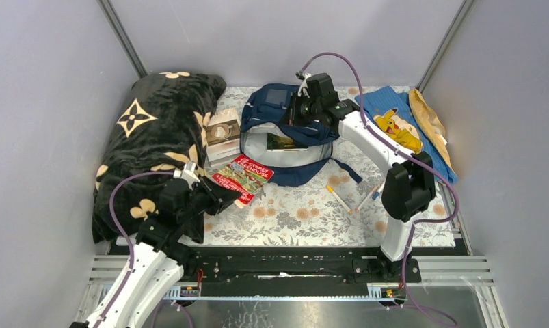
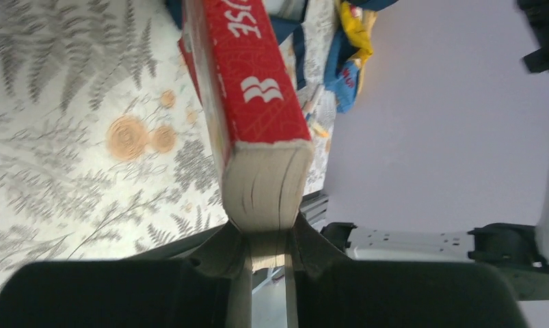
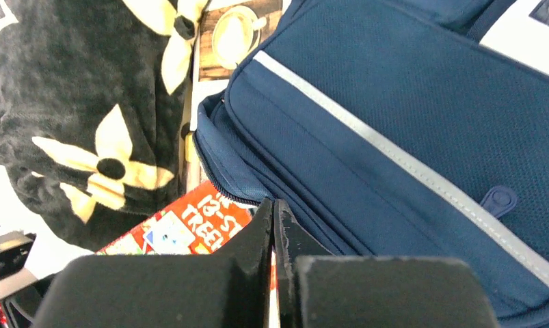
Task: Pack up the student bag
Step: Place the book in the student bag.
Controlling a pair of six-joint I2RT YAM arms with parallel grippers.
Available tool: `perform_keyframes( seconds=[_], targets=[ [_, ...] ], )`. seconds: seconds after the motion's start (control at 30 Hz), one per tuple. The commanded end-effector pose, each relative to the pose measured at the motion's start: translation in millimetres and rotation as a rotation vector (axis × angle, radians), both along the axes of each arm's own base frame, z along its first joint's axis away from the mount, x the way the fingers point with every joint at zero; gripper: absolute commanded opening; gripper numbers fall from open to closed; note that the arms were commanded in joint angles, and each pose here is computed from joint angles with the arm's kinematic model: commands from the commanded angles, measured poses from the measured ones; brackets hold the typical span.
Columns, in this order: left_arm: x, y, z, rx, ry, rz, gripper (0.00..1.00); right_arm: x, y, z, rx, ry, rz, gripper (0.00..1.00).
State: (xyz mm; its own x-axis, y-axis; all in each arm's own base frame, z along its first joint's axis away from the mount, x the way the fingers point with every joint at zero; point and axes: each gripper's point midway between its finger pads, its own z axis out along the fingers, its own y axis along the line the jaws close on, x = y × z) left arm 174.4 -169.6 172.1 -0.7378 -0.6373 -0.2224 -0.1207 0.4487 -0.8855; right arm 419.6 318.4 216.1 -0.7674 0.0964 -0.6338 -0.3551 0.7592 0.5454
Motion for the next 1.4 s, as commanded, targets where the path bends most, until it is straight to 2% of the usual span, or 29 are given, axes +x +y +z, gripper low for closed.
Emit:
perform_keyframes(
  seconds=[0.0, 0.2, 0.33, 0.47, 0.67, 0.87, 1.17, 1.37],
  targets=[
    [26.0, -14.3, 81.7, -0.145, -0.287, -0.020, 0.00, -20.3, 12.3, 75.9, 0.168, -0.144, 0.050, 0.00],
    [32.5, -25.8, 77.4, -0.095, -0.252, -0.099, 0.00, -50.8, 15.3, 95.6, 0.211, -0.155, 0.100, 0.00],
    [35.4, -34.0, 76.0, -0.148, -0.245, -0.128, 0.00, -58.0, 14.6, 101.6, 0.228, -0.162, 0.096, 0.00],
    [44.2, -32.9, 81.4, -0.172, -0.269, -0.073, 0.00, -60.1, 15.0, 95.6, 0.219, -0.155, 0.108, 0.00],
    [50.2, -45.1, 102.8, -0.237, -0.310, -0.083, 0.00, -56.4, 16.8, 96.2, 0.227, -0.153, 0.097, 0.00],
    [60.0, -64.4, 78.0, -0.244, -0.288, -0.071, 0.00, -59.0, 16.8, 102.3, 0.240, -0.161, 0.101, 0.00],
    [89.8, -82.3, 86.8, -0.235, -0.457, 0.021, 0.00, -67.2, 15.3, 98.4, 0.241, -0.149, 0.114, 0.00],
    [119.7, -98.0, 72.9, -0.229, -0.417, 0.051, 0.00, -66.7, 13.7, 98.7, 0.213, -0.175, 0.098, 0.00]
  ],
)
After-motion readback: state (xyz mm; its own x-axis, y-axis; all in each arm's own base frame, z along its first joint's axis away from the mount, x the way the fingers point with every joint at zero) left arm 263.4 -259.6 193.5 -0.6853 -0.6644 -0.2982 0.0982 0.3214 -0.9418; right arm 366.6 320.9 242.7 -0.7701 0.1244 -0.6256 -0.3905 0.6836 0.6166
